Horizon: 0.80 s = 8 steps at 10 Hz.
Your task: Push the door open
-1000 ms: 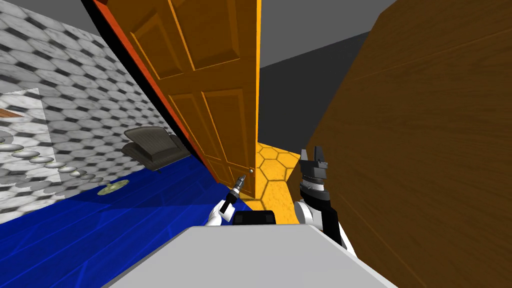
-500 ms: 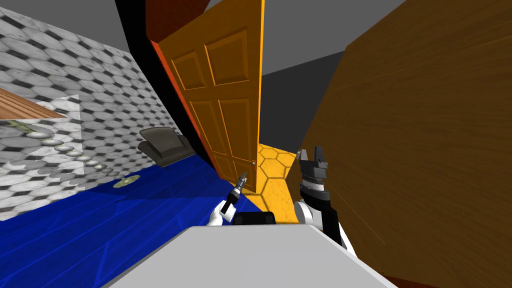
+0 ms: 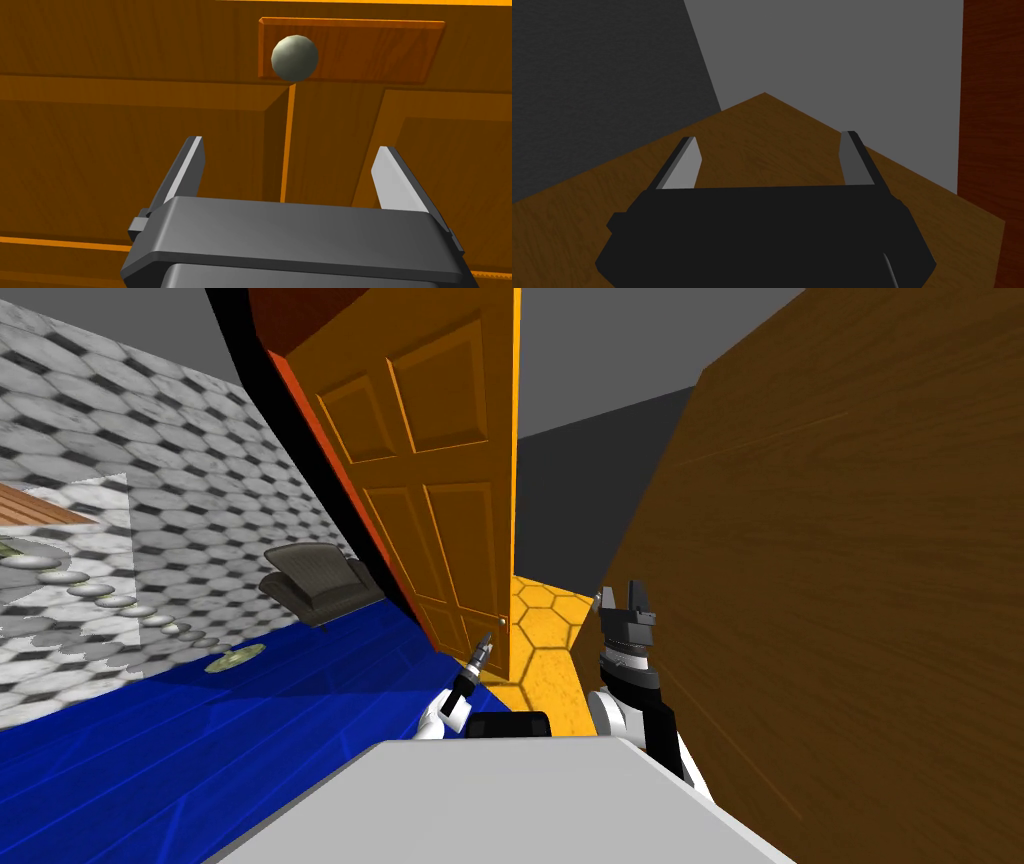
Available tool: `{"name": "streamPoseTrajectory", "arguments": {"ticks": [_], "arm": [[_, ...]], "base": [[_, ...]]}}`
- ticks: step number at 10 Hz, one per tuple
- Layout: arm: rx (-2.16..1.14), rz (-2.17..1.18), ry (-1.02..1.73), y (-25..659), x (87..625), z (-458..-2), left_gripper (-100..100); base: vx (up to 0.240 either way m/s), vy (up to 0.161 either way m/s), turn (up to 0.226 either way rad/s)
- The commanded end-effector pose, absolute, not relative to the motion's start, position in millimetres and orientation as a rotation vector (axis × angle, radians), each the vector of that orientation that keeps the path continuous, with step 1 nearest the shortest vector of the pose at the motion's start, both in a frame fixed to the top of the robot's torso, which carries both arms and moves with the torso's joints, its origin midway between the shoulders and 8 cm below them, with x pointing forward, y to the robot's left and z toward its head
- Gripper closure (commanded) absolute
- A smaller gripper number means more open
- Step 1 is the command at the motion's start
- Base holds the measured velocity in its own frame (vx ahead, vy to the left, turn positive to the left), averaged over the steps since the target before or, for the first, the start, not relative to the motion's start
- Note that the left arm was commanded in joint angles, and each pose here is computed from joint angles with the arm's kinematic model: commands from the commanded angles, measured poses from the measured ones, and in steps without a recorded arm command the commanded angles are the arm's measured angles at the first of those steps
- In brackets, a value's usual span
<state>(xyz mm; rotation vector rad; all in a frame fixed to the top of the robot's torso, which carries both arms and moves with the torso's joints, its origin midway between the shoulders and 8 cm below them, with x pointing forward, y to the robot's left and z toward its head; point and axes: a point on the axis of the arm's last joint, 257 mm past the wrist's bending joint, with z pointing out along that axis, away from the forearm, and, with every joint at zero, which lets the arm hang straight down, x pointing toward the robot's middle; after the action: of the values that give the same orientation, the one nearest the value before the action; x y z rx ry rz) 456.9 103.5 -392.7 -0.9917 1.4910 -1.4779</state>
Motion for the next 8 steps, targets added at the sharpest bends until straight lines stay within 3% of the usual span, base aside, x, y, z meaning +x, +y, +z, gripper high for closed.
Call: {"name": "streamPoseTrajectory", "arguments": {"ticks": [1,7,8], "arm": [[-0.991,-1.474,1.486,105.1,457.2,-392.5,-100],[-0.996,-1.472,1.472,104.7,457.0,-391.8,-100],[-0.996,-1.472,1.472,104.7,457.0,-391.8,100]], "base": [[0.219,-0.12,-0.032],[0.175,-0.067,-0.02],[-0.016,0.004,-0.007]]}}
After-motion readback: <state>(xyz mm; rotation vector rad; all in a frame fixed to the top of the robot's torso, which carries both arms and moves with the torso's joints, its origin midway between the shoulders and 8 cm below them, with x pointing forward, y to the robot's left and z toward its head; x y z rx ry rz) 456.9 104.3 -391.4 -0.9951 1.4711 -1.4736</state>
